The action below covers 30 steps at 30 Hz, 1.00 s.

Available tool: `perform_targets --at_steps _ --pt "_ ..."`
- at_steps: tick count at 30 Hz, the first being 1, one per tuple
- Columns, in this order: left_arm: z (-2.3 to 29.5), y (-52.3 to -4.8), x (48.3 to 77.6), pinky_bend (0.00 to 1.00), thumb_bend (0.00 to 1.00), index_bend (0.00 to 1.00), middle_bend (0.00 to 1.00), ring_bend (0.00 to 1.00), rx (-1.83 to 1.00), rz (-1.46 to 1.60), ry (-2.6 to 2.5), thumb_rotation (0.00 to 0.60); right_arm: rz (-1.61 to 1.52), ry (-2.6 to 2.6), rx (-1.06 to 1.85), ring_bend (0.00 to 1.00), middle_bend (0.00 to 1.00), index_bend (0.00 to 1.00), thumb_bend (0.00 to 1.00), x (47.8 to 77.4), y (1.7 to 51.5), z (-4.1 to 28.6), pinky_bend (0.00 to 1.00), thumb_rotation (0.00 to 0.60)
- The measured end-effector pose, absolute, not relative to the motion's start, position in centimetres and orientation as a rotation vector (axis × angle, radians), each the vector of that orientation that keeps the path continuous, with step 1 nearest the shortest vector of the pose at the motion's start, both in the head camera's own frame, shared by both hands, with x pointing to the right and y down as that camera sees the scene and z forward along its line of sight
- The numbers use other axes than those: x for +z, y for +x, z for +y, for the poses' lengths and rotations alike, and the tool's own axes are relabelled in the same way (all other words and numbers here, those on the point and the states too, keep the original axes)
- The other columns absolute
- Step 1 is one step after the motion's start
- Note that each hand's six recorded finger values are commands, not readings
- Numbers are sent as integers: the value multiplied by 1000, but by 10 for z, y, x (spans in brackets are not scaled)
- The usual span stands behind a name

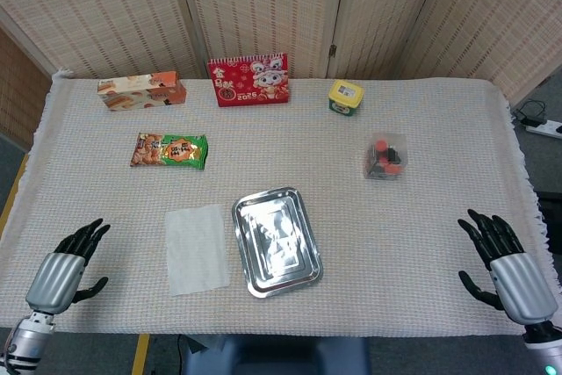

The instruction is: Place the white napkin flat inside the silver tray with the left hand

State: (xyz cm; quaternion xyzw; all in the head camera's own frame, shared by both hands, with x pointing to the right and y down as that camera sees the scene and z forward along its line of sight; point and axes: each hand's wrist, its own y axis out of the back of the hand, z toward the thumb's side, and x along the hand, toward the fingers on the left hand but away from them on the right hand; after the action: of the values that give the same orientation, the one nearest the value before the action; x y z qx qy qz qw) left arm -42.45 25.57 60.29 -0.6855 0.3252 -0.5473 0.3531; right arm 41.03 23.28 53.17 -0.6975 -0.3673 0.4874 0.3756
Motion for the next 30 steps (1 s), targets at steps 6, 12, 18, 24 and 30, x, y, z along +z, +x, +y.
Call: perform_targets --at_steps 6,12,18,24,30 --pt "272 -404 615 704 290 125 681 549 -1344 793 -1872 600 -941 -1786 1235 0 0 0 409 533 410 233 0 600" --pt "280 -381 618 946 288 320 973 843 -1214 794 -1903 600 -925 -1798 1227 0 0 0 409 537 407 234 0 600" --pt "287 -367 623 1000 285 394 1000 988 -1164 767 -1933 600 -924 -1800 1221 0 0 0 409 536 406 235 0 600" --pt "294 -355 634 1000 272 486 1000 998 -1148 737 -1960 600 -916 -1803 1221 0 0 0 409 538 404 236 0 600" --pt "300 -352 652 1000 272 494 1000 1000 -1153 718 -1988 600 -948 -1808 1189 0 0 0 409 535 404 234 0 600"
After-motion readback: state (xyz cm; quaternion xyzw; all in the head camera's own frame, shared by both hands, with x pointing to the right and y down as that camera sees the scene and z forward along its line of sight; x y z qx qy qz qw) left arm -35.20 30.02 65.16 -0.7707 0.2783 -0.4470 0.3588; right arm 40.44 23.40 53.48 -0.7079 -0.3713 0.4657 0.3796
